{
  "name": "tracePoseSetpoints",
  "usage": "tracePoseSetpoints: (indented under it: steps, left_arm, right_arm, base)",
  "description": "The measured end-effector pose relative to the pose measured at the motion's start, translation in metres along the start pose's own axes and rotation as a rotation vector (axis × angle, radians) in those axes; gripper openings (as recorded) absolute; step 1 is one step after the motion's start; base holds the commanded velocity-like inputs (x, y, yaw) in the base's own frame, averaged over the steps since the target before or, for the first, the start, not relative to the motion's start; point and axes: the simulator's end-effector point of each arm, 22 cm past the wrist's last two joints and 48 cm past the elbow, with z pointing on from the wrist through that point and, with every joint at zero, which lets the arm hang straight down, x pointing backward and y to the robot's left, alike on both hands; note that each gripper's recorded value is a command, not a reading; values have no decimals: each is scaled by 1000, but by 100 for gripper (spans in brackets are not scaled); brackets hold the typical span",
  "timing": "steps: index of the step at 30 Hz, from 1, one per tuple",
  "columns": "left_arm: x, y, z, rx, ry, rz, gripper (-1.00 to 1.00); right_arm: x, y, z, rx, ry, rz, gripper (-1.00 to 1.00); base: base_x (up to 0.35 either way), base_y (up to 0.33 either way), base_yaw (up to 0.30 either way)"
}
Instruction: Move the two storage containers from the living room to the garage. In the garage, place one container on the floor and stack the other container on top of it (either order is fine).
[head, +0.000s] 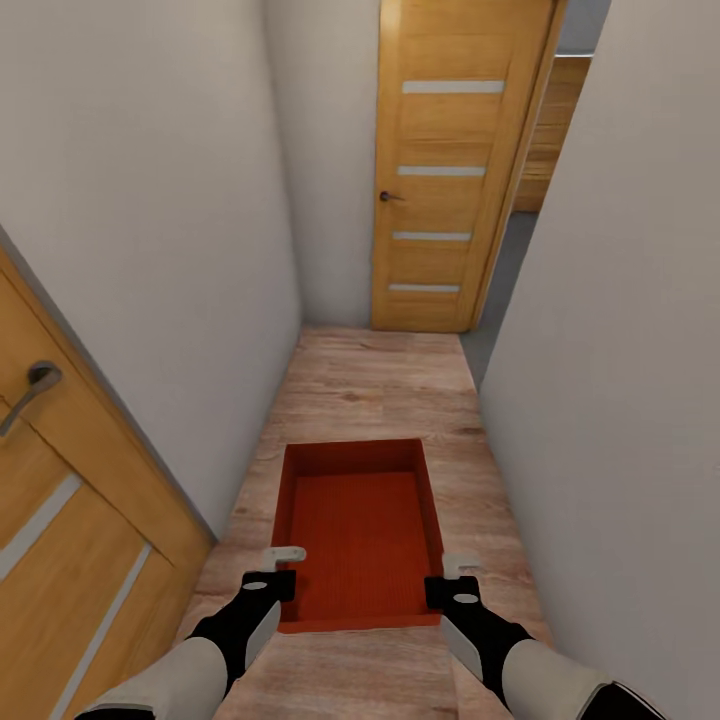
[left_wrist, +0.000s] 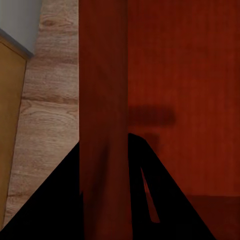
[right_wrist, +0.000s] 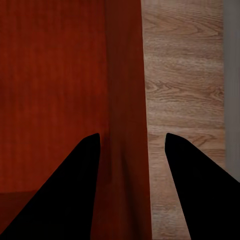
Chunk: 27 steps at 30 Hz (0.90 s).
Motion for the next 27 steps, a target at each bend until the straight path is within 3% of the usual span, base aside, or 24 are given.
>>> tracePoseSetpoints:
  steps: [27]
  left_arm:
    - [0, 0, 0, 0, 0, 0, -100]
  right_arm:
    - [0, 0, 0, 0, 0, 0, -100]
  base:
    - [324, 0, 0]
